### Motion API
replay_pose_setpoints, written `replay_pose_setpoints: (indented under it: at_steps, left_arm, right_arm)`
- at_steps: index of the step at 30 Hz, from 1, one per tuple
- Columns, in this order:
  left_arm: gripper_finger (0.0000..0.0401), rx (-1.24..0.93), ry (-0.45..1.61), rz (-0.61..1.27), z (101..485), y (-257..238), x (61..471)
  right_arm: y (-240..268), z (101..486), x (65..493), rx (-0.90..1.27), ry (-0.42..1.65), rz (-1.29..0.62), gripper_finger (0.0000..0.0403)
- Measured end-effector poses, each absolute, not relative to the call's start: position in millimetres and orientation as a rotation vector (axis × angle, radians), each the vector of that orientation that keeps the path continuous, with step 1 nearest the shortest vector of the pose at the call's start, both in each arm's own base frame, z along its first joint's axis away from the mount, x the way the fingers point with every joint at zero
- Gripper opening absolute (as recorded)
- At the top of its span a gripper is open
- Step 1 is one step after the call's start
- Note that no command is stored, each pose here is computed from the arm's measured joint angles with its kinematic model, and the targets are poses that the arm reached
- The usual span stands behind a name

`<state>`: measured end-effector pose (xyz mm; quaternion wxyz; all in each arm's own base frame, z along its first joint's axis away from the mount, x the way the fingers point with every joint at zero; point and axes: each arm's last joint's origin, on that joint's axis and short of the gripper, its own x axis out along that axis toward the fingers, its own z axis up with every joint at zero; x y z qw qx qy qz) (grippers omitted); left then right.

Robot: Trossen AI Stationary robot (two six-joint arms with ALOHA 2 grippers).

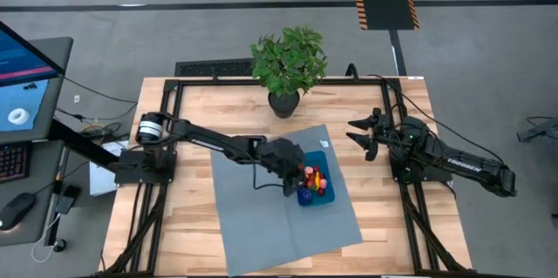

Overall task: Pick and placing Produce into tupperware
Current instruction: Put the red cherry into the bin, then return to Home Position

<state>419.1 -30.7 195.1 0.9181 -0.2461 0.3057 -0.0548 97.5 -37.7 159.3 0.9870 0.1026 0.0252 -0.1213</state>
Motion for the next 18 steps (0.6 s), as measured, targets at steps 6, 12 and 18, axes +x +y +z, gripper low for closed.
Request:
replay_pose_setpoints:
  at_steps: [6,12,18]
  left_arm:
    - [0.0017,-0.526,0.790,-0.048,172,-29,425]
    - [0.0085,-0.474,0.761,-0.055,172,-29,428]
    - [0.0159,-0.341,0.669,-0.179,186,-34,431]
  right_arm:
    - [-38,159,97,0.206,0.051,-0.245,0.0249]
    - [-38,159,98,0.207,0.055,-0.244,0.0249]
    - [-38,159,98,0.209,0.059,-0.244,0.0249]
